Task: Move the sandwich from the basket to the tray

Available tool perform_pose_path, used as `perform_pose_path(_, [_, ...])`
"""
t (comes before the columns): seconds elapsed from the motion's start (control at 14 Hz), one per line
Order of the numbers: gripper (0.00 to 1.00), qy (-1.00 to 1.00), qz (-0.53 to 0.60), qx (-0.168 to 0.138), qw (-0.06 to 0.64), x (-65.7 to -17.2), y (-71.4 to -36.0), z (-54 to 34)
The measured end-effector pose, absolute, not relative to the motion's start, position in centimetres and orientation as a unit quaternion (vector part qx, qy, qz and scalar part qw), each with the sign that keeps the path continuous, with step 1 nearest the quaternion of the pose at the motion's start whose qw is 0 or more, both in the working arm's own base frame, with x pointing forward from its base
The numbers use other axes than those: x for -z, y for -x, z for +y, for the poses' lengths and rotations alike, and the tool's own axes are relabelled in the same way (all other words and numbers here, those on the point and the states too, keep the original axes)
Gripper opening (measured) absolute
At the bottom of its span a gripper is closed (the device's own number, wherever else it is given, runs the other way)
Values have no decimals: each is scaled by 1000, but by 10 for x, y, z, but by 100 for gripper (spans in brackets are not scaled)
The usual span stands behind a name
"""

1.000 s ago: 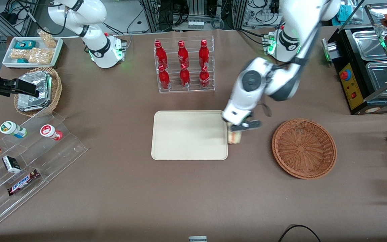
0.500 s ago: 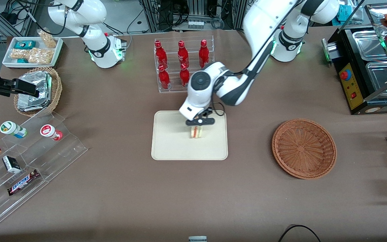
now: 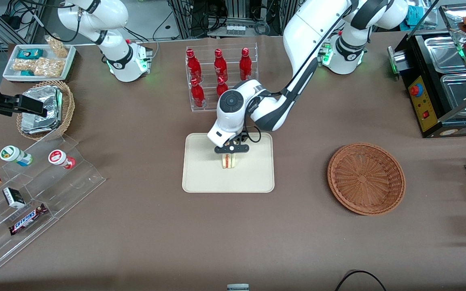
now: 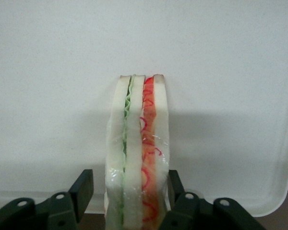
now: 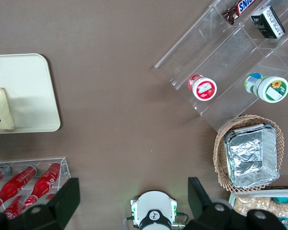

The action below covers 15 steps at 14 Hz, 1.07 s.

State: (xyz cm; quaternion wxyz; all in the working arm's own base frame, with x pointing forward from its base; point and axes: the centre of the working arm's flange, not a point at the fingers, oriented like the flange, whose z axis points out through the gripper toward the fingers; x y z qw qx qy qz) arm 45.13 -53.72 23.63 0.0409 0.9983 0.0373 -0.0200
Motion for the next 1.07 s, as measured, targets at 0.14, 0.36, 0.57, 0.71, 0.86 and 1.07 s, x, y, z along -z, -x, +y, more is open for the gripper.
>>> perform_pose_path(0.14, [97, -998, 40, 15, 44, -241, -456, -537])
perform_pose_path(0.36, [100, -998, 46, 3, 52, -254, -468, -537])
perform_pose_path(0.57, [100, -997, 58, -14, 53, -283, -486, -526])
perform_pose_path(0.71, [100, -997, 68, -14, 33, -313, -495, -508])
perform_pose_path(0.86, [100, -996, 87, -18, 22, -351, -509, -483])
perform_pose_path(1.07, [100, -996, 93, -6, 0, -403, -525, -435])
